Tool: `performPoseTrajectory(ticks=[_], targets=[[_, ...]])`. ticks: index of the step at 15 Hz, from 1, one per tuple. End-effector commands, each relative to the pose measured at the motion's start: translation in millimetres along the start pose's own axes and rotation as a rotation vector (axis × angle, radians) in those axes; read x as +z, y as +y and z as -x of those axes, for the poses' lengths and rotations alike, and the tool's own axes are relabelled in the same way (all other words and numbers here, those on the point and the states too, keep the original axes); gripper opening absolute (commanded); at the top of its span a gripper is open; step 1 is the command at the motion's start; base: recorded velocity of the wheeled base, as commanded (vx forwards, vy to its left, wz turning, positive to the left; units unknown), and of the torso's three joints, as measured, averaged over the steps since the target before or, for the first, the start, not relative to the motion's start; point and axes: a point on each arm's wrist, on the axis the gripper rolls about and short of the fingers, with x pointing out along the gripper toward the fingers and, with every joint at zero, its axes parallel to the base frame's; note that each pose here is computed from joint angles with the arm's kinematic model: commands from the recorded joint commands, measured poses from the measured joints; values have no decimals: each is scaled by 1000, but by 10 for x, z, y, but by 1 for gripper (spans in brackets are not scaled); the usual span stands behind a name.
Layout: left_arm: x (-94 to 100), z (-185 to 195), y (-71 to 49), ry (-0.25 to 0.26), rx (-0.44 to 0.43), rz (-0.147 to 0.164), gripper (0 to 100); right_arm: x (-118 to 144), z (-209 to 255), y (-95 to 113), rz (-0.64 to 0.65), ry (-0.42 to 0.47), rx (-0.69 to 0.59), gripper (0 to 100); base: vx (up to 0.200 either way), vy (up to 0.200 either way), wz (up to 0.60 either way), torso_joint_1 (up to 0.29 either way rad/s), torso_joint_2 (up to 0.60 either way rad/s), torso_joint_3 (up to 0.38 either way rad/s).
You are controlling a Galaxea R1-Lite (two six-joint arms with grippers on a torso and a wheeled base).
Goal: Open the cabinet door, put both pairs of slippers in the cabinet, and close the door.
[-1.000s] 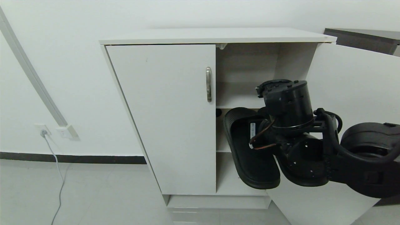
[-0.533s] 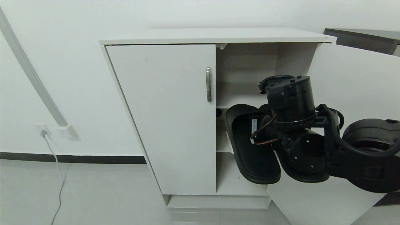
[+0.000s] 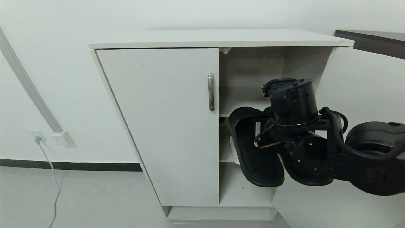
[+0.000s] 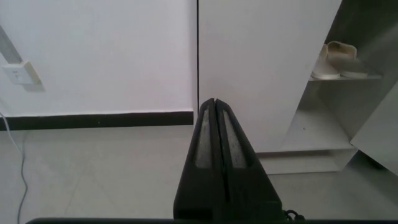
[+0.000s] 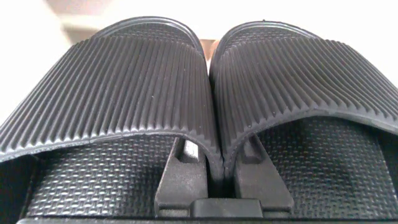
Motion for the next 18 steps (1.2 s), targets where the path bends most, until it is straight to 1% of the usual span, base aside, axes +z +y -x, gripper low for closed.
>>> performPoseTrajectory(ticks=[1,5,8,12,16,18], targets=[[0,-1,0,1,0,0,0,4,2,-1,-1,-1,1,0,200,0,0,2,-2,2],[0,-1,0,1,2,-3,0,18,0,6,-8,-7,4,0,200,0,0,1,1,6],[0,-1,0,1,2,1,0,-33,-88,27,-3,4,-1,0,0,0,0,0,0,0],[0,-1,0,1,2,1,0,28,-314,37,-24,-11,-38,0,0,0,0,0,0,0],[0,-1,0,1,2,1,0,45,-543,60,-16,-9,-61,0,0,0,0,0,0,0],[2,-1,1,-1,3,3,0,102,-623,58,-21,-19,-63,0,0,0,0,0,0,0]])
